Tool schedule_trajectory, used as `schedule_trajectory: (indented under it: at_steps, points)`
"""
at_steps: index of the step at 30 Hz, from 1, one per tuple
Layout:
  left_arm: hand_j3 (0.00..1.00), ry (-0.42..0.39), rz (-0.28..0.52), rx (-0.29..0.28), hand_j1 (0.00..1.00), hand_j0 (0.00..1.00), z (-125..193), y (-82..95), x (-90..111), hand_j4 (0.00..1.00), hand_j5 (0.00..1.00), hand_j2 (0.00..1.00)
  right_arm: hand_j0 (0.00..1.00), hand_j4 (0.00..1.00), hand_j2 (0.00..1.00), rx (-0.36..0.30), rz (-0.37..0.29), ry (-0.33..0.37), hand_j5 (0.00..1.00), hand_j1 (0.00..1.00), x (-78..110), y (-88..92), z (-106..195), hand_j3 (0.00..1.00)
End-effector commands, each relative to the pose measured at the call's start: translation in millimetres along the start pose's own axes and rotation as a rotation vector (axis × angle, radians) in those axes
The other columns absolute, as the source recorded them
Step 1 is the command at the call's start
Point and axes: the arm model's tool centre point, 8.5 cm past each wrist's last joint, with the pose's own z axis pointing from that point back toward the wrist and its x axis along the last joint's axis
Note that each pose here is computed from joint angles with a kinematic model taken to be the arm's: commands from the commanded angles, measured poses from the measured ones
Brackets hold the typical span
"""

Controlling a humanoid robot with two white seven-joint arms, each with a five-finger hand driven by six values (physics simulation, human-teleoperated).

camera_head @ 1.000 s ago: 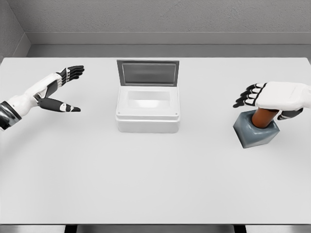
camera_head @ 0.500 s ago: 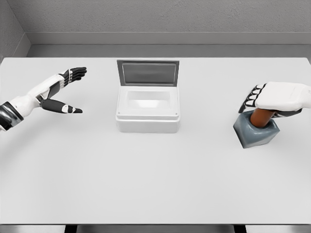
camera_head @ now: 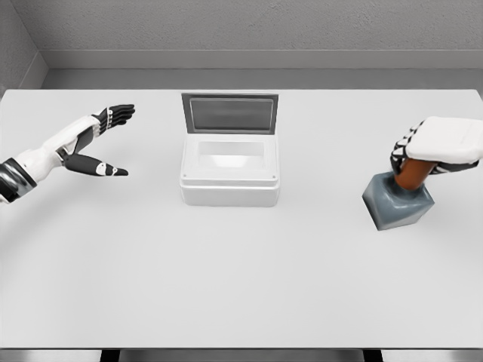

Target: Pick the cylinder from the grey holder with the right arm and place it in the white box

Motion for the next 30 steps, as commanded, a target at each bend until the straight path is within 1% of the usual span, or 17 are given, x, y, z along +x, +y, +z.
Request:
schedule_trajectory:
  at_steps: [1, 3, 4, 6, 8, 10, 12, 13, 17, 19, 22, 24, 25, 27, 30]
  points:
    - [1.0, -0.002, 0.004, 0.005, 1.0, 1.0, 0.1, 0.9, 0.4, 1.0, 1.0, 1.0, 0.39, 0.39, 0.39, -0.02, -0.004, 0.009, 0.39, 0.39, -2.5, -4.9, 3.7, 0.39]
    - [1.0, -0.003, 0.003, 0.005, 1.0, 1.0, -0.3, 1.4, 0.9, 1.0, 1.0, 1.0, 0.38, 0.38, 0.38, -0.042, 0.002, 0.008, 0.38, 0.38, -2.9, -12.3, 2.7, 0.38]
    - [1.0, -0.002, 0.004, 0.005, 1.0, 1.0, 0.1, 0.9, 0.4, 1.0, 1.0, 1.0, 0.38, 0.38, 0.38, -0.063, 0.012, 0.012, 0.38, 0.38, -4.7, -21.1, 3.0, 0.38]
    - [1.0, -0.002, 0.004, 0.005, 1.0, 1.0, 0.1, 0.9, 0.4, 1.0, 1.0, 1.0, 0.38, 0.38, 0.38, -0.095, 0.013, -0.016, 0.38, 0.38, 1.0, -28.1, -9.3, 0.38]
    - [1.0, -0.002, 0.004, 0.005, 1.0, 1.0, 0.1, 0.9, 0.4, 1.0, 1.0, 1.0, 0.38, 0.38, 0.38, -0.111, 0.025, -0.017, 0.38, 0.38, 0.8, -35.9, -10.2, 0.38]
    - [1.0, -0.002, 0.004, 0.005, 1.0, 1.0, 0.1, 0.9, 0.4, 1.0, 1.0, 1.0, 0.38, 0.38, 0.38, -0.156, 0.031, -0.044, 0.38, 0.38, 5.6, -49.7, -22.7, 0.38]
    - [1.0, -0.002, 0.004, 0.005, 1.0, 1.0, 0.1, 0.9, 0.4, 1.0, 1.0, 1.0, 0.36, 0.36, 0.36, -0.172, 0.033, -0.058, 0.36, 0.36, 9.1, -54.2, -28.1, 0.36]
    - [1.0, -0.002, 0.004, 0.005, 1.0, 1.0, 0.1, 0.9, 0.4, 1.0, 1.0, 1.0, 0.27, 0.27, 0.27, -0.172, 0.033, -0.058, 0.27, 0.27, 9.1, -54.3, -28.1, 0.27]
    - [1.0, -0.002, 0.004, 0.005, 1.0, 1.0, 0.1, 0.9, 0.4, 1.0, 1.0, 1.0, 0.26, 0.26, 0.26, -0.183, 0.04, -0.062, 0.26, 0.26, 9.8, -59.3, -29.5, 0.26]
    - [1.0, -0.002, 0.004, 0.005, 1.0, 1.0, 0.1, 0.9, 0.4, 1.0, 1.0, 1.0, 0.26, 0.26, 0.26, -0.2, 0.039, -0.078, 0.26, 0.26, 13.3, -63.9, -35.5, 0.26]
    - [1.0, -0.002, 0.004, 0.005, 1.0, 1.0, 0.1, 0.9, 0.4, 1.0, 1.0, 1.0, 0.26, 0.26, 0.26, -0.234, 0.05, -0.105, 0.26, 0.26, 19.9, -76.5, -45.3, 0.26]
    - [1.0, -0.002, 0.004, 0.005, 1.0, 1.0, 0.1, 0.9, 0.4, 1.0, 1.0, 1.0, 0.26, 0.26, 0.26, -0.249, 0.044, -0.124, 0.26, 0.26, 24.1, -79.5, -53.8, 0.26]
    - [1.0, -0.002, 0.004, 0.005, 1.0, 1.0, 0.1, 0.9, 0.4, 1.0, 1.0, 1.0, 0.25, 0.25, 0.25, -0.259, 0.04, -0.124, 0.25, 0.25, 22.3, -83.6, -56.5, 0.25]
    - [1.0, -0.002, 0.004, 0.005, 1.0, 1.0, 0.1, 0.9, 0.4, 1.0, 1.0, 1.0, 0.24, 0.24, 0.24, -0.278, 0.033, -0.139, 0.24, 0.24, 24.7, -89.1, -64.5, 0.24]
    - [1.0, -0.002, 0.004, 0.005, 1.0, 1.0, 0.1, 0.9, 0.4, 1.0, 1.0, 1.0, 0.23, 0.23, 0.23, -0.317, 0.022, -0.158, 0.23, 0.23, 26.2, -104.4, -79.3, 0.23]
